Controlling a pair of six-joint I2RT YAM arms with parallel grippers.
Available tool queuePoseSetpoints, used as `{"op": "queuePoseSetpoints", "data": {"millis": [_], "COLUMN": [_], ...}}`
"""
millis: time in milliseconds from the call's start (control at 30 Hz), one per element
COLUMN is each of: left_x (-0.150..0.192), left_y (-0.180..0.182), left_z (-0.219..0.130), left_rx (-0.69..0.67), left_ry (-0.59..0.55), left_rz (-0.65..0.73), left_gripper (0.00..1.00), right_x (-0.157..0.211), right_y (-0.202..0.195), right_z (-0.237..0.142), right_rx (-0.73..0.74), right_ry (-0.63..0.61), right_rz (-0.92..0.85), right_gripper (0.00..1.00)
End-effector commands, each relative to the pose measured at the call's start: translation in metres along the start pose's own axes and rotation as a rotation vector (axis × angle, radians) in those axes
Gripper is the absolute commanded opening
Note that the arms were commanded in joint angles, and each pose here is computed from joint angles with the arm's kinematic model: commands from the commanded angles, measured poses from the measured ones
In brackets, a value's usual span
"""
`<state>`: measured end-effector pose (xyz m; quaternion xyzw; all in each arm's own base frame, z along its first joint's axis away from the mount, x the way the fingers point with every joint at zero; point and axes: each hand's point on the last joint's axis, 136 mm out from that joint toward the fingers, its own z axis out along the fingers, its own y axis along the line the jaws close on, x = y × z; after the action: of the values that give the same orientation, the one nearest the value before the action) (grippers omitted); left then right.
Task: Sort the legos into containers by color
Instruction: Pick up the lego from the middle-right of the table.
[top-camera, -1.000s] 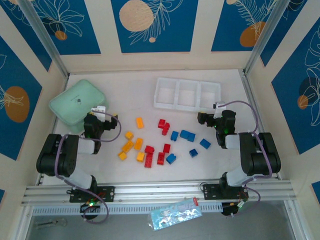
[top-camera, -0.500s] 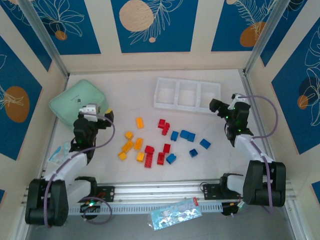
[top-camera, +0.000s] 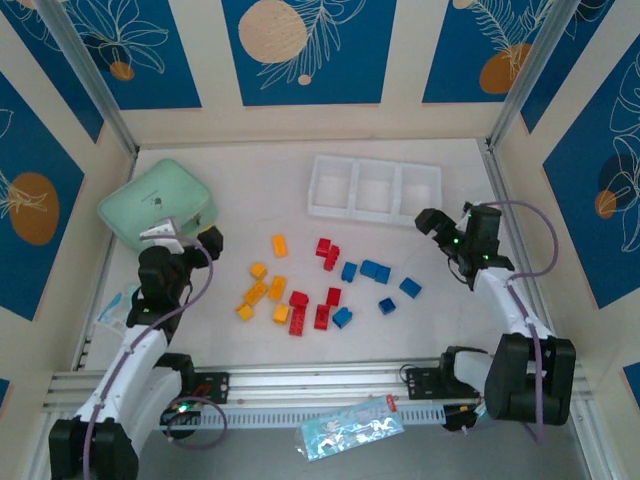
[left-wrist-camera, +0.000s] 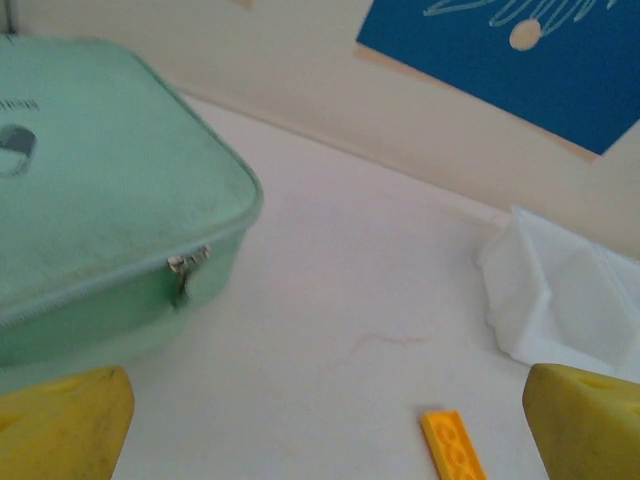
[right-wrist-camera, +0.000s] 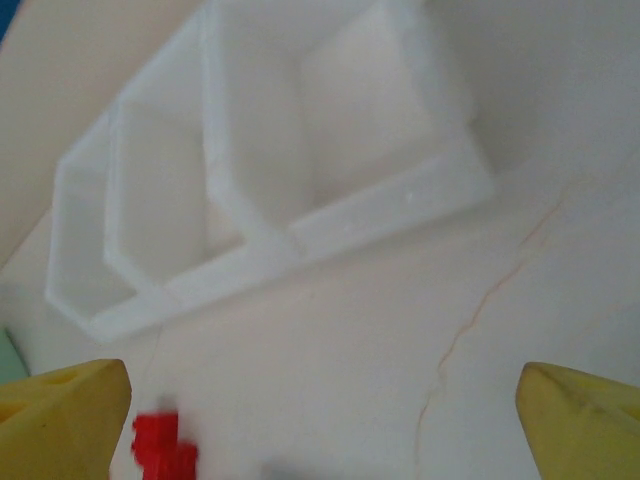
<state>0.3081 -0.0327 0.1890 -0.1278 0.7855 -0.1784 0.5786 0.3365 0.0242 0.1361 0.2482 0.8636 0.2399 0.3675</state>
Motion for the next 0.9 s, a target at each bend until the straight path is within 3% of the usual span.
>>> {"op": "queuePoseSetpoints", "data": {"millis": [0, 267, 600, 867], "left_x": [0.018, 0.045, 0.08, 0.101], "left_y": [-0.016, -0.048, -0.115, -0.15], "left_z": [-0.01, -0.03, -0.042, -0.04], "left_rx": [0.054, 0.121, 0.259, 0.317], "left_ry": [0.146, 0.305, 0.443, 0.495], "left_rz": [-0.1, -0.139, -0.026, 0.02], "left_gripper": [0.99, 0.99, 0.99, 0.99], "right_x": [0.019, 0.072, 0.145, 0.151], "right_y": [0.019, 0.054, 0.065, 0.039], "right_z": [-0.009, -0.017, -0.033, -0.023], "right_rx": [0.024, 0.025, 0.157, 0.33], "right_ry": [0.075, 0.258, 0.496, 0.507], "right_rz": [-0.104, -0.285, -0.464, -0.449], "right_gripper": [0.99, 0.99, 0.99, 0.99]}}
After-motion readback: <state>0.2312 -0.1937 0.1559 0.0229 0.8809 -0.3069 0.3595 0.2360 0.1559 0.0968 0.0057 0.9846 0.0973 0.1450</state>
